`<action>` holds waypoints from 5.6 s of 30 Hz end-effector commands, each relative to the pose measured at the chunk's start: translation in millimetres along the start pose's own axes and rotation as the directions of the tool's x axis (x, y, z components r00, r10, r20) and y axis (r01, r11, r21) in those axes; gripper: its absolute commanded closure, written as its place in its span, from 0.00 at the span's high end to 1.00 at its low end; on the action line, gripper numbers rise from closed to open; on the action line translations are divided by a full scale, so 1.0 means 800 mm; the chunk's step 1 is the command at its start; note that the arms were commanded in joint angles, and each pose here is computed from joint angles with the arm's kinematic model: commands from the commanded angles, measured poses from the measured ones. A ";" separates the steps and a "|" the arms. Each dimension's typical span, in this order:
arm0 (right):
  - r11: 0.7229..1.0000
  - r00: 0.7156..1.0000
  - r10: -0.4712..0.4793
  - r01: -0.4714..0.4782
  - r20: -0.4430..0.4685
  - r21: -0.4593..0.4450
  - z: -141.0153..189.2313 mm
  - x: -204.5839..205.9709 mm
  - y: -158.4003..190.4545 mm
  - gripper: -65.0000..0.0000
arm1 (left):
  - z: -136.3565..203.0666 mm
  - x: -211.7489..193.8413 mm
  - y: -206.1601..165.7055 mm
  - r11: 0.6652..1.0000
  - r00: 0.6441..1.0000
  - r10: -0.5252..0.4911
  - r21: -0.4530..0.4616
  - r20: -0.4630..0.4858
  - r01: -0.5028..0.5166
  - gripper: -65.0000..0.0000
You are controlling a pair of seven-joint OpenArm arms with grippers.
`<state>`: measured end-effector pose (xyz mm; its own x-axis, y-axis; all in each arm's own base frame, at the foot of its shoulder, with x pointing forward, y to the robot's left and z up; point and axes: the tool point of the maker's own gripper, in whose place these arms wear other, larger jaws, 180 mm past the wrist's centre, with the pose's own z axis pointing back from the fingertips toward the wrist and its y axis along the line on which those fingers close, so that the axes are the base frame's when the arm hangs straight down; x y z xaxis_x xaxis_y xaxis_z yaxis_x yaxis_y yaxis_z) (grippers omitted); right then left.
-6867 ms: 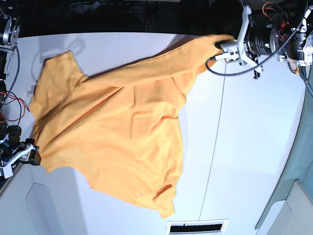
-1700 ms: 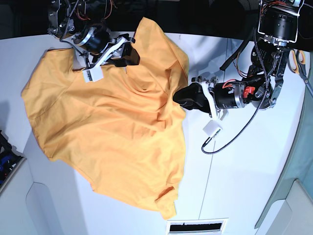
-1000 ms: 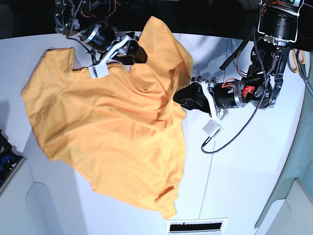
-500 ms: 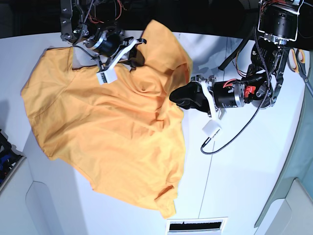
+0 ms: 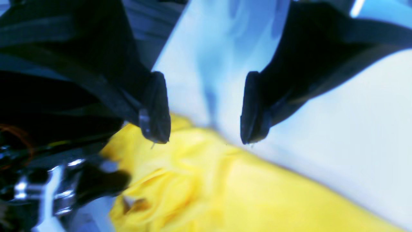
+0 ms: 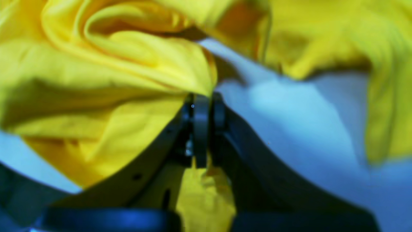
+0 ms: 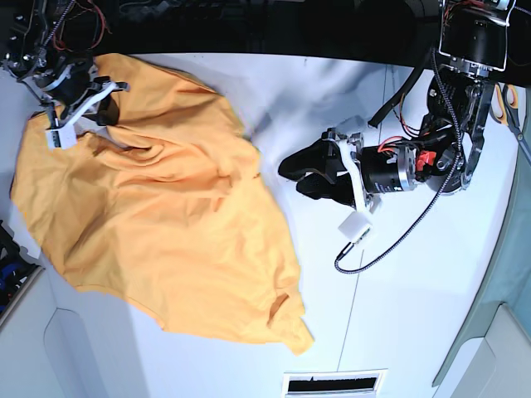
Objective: Layout the t-shirt on the table in an organized manner, then fold the t-shirt properly
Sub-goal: 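Drag the held fabric with the left gripper across toward the right gripper, then lift the shirt edge with the right gripper and pull it back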
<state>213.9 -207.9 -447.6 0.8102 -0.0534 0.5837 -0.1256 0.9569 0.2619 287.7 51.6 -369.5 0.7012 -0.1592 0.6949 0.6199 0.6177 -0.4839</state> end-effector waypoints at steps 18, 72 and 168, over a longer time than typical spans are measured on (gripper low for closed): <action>0.995 0.993 -0.096 0.096 0.065 0.002 0.032 0.019 -0.030 0.00 | -0.132 -0.010 0.026 0.962 0.960 0.268 0.039 0.080 -0.271 0.58; 0.953 0.968 -0.252 0.251 -0.018 0.170 0.029 -0.029 0.031 0.00 | -0.261 0.013 -0.148 0.913 0.904 -0.404 -0.011 -0.137 0.407 0.48; 0.701 0.746 0.641 -0.665 -0.182 -0.257 -0.086 -0.021 0.246 0.53 | 0.027 0.052 0.039 0.996 0.987 -0.090 -0.019 -0.132 0.088 0.49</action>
<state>217.3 1.5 -459.0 0.6186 0.6258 0.4750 -0.4831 0.7798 -0.3981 317.7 82.8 -361.5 0.7182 -0.3348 0.6100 0.6610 0.6022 -0.4478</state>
